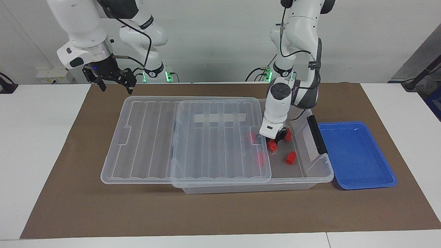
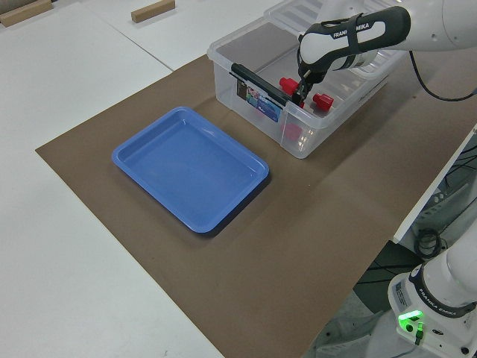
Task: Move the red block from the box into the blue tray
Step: 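Grasp the red block with the left gripper and lift it, then carry the red block with the left gripper over the blue tray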
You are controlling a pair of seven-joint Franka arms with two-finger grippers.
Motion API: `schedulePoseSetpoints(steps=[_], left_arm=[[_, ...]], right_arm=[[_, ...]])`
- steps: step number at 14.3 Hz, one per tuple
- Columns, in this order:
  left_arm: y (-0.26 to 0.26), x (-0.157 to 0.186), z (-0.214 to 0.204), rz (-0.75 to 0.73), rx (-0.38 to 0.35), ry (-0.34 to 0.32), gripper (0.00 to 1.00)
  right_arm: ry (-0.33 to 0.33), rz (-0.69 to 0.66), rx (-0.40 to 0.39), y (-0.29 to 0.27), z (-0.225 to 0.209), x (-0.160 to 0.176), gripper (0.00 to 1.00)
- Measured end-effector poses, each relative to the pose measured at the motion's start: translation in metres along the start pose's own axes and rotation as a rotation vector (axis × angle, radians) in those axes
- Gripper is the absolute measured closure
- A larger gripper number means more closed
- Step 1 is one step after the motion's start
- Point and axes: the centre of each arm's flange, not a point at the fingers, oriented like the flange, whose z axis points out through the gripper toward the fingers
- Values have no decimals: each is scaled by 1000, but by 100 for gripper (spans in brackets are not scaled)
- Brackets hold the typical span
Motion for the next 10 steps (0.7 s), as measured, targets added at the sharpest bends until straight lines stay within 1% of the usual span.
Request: schedulePoseSetpoints(steps=[1, 2, 3, 5, 7, 8, 10], left_arm=[[-2, 1, 0, 14, 3, -2, 46], [-3, 2, 0, 27, 3, -1, 57], [-4, 2, -1, 39, 4, -3, 66], [-8, 3, -2, 47, 18, -18, 66], [-17, 14, -14, 37, 34, -32, 66], [-22, 23, -26, 29, 44, -41, 66], [-34, 42, -69, 12, 70, -65, 66]], right_arm=[[0, 0, 1, 0, 0, 0, 0], [-1, 0, 1, 0, 0, 0, 0], [-1, 1, 2, 0, 0, 0, 0], [-1, 1, 3, 0, 0, 0, 0], [-1, 1, 3, 0, 0, 0, 0], [-1, 1, 3, 0, 0, 0, 0], [-1, 1, 4, 0, 0, 0, 0]])
